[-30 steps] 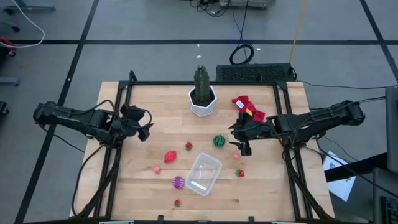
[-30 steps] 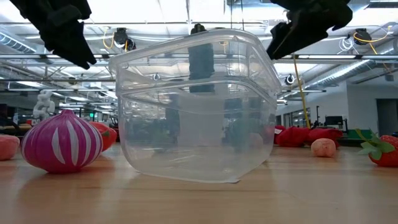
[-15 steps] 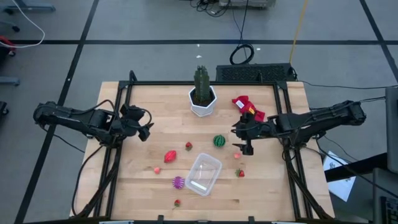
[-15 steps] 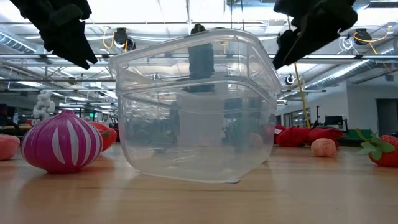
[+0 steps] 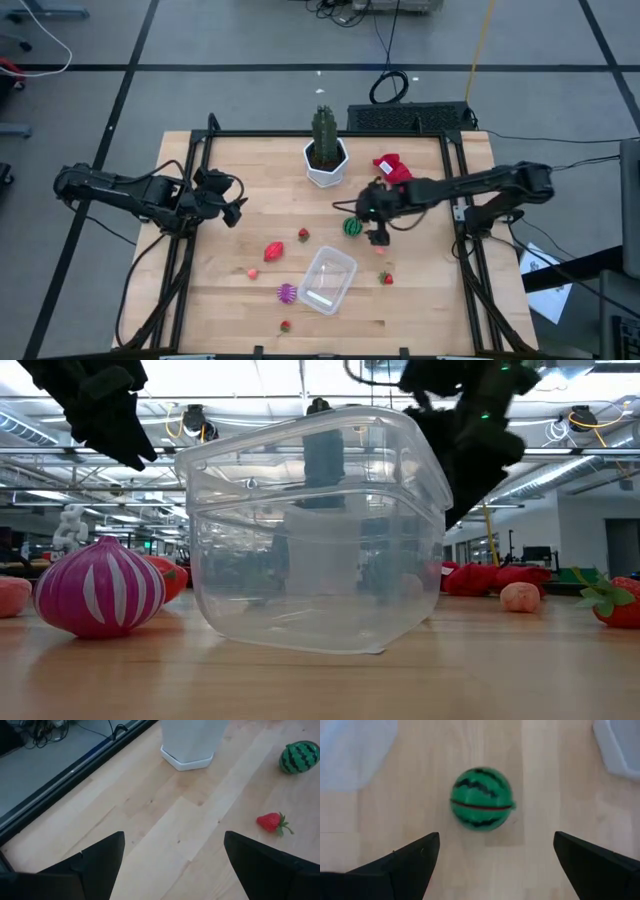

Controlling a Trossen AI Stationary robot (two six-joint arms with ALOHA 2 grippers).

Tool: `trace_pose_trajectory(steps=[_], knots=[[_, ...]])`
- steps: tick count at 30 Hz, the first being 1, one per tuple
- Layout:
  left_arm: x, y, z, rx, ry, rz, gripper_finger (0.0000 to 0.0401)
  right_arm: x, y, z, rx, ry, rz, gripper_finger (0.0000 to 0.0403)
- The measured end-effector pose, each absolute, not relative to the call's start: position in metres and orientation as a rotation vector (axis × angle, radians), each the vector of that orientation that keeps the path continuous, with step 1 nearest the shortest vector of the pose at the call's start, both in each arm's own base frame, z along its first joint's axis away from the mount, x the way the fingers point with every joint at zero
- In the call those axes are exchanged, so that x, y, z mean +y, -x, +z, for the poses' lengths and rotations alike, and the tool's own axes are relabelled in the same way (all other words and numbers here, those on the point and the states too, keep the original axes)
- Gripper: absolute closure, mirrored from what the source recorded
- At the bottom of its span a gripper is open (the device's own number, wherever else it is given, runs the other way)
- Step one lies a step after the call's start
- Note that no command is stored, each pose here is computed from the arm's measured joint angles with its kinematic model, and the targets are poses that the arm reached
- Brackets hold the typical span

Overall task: Pick and placing Produce into tupperware
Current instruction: Put the green watermelon into the transparent bin

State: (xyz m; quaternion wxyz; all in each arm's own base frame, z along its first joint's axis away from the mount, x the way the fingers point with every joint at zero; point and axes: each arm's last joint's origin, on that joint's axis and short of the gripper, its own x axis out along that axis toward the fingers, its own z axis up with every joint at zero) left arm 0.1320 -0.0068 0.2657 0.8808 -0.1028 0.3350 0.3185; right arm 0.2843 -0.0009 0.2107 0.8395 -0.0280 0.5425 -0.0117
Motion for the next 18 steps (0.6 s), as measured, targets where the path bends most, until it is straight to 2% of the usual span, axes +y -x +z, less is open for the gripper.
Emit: trace_pose_trajectory(steps=[9, 18], knots=[[-0.007, -0.132, 0.266, 0.705, 0.196, 0.655, 0.0052, -0.002, -0.300, 0.216, 1.183, 0.117, 0.018, 0.0022], [-0.007, -0.132, 0.266, 0.708, 0.186, 0.652, 0.0052, -0.001, -0.290, 0.213, 1.283, 0.325, 0.182, 0.0022]])
